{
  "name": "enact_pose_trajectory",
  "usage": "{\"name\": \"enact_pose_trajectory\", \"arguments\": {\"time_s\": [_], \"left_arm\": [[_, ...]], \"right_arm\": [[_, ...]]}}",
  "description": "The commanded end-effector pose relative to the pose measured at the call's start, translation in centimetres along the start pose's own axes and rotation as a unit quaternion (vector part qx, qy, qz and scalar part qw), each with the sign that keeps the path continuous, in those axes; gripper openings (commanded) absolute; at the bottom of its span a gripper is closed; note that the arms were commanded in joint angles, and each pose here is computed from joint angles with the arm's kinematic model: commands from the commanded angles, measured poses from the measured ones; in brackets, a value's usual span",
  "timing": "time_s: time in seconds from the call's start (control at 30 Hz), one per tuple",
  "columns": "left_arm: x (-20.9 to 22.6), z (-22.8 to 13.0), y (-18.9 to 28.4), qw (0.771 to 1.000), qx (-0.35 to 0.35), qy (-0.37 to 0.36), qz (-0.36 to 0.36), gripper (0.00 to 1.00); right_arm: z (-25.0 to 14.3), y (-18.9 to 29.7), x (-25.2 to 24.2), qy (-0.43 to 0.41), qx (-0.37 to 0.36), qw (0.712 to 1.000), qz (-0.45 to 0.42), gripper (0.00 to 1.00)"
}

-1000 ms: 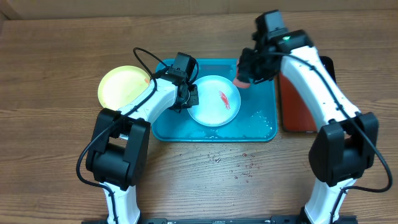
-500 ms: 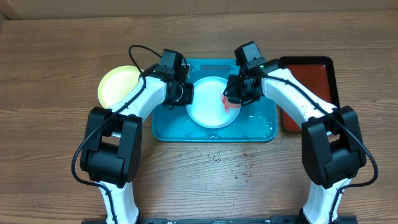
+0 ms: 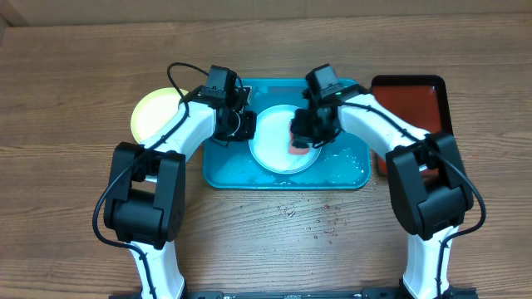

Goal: Clean dirty plates on tray and stack at the side
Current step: 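Bring the sponge in the right gripper down onto the white plate, then scrub the left-held white plate with the sponge in the right gripper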

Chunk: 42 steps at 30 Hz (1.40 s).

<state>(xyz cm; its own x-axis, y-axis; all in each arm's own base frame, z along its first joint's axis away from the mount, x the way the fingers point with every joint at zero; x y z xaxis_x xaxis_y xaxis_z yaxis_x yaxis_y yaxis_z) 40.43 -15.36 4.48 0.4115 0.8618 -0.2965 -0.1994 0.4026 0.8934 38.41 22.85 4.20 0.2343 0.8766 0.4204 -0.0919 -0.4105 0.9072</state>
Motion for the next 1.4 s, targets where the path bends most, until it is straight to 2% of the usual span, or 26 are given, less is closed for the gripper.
{"name": "enact_pose_trajectory", "arguments": {"time_s": [0.0, 0.2, 0.37, 0.53, 0.73, 0.93, 1.13, 1.37], "left_arm": [[-2.8, 0.2, -0.2, 0.996, -0.006, -0.001, -0.09, 0.04], [-2.5, 0.2, -0.2, 0.996, -0.004, 0.023, -0.085, 0.04], [-1.3, 0.3, 0.2, 0.995, -0.009, 0.057, -0.078, 0.04], [0.0, 0.4, 0.2, 0.996, -0.013, 0.069, -0.05, 0.04], [0.4, 0.4, 0.2, 0.997, -0.014, 0.069, -0.037, 0.04], [0.4, 0.5, 0.2, 0.996, -0.015, 0.074, -0.037, 0.04], [0.4, 0.7, 0.2, 0.996, -0.018, 0.077, -0.038, 0.04], [0.5, 0.8, 0.3, 0.996, -0.021, 0.081, -0.039, 0.04]], "right_arm": [[-4.3, -2.8, 2.6, 0.026, 0.061, 0.998, 0.018, 0.04], [-3.2, -2.3, 1.1, 0.022, 0.057, 0.998, 0.002, 0.04], [0.1, -0.3, -4.5, -0.005, 0.024, 0.996, -0.081, 0.04], [1.7, 0.5, -6.3, 0.015, -0.006, 0.992, -0.124, 0.04], [4.0, 2.1, -8.5, 0.049, -0.074, 0.971, -0.224, 0.04], [3.3, 2.4, -9.0, 0.058, -0.055, 0.966, -0.244, 0.04], [-0.6, 1.0, -7.2, 0.076, 0.015, 0.973, -0.218, 0.04], [-3.6, -0.5, -4.2, 0.194, 0.04, 0.957, -0.212, 0.04]]}}
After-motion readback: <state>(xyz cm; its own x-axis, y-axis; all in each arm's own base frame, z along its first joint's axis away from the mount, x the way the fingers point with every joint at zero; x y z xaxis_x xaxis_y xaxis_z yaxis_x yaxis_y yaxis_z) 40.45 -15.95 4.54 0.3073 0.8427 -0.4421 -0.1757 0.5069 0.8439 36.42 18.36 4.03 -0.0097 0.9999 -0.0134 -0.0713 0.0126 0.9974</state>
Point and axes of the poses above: each gripper's point midway between its finger pads, its own y axis back along the fingers, its own x axis along the line the jaws close on, z = x × y, the point moved 3 cm from there along y, back along the fingers, and after that the axes turned 14 degrees about -y, right-handed, at the moved point
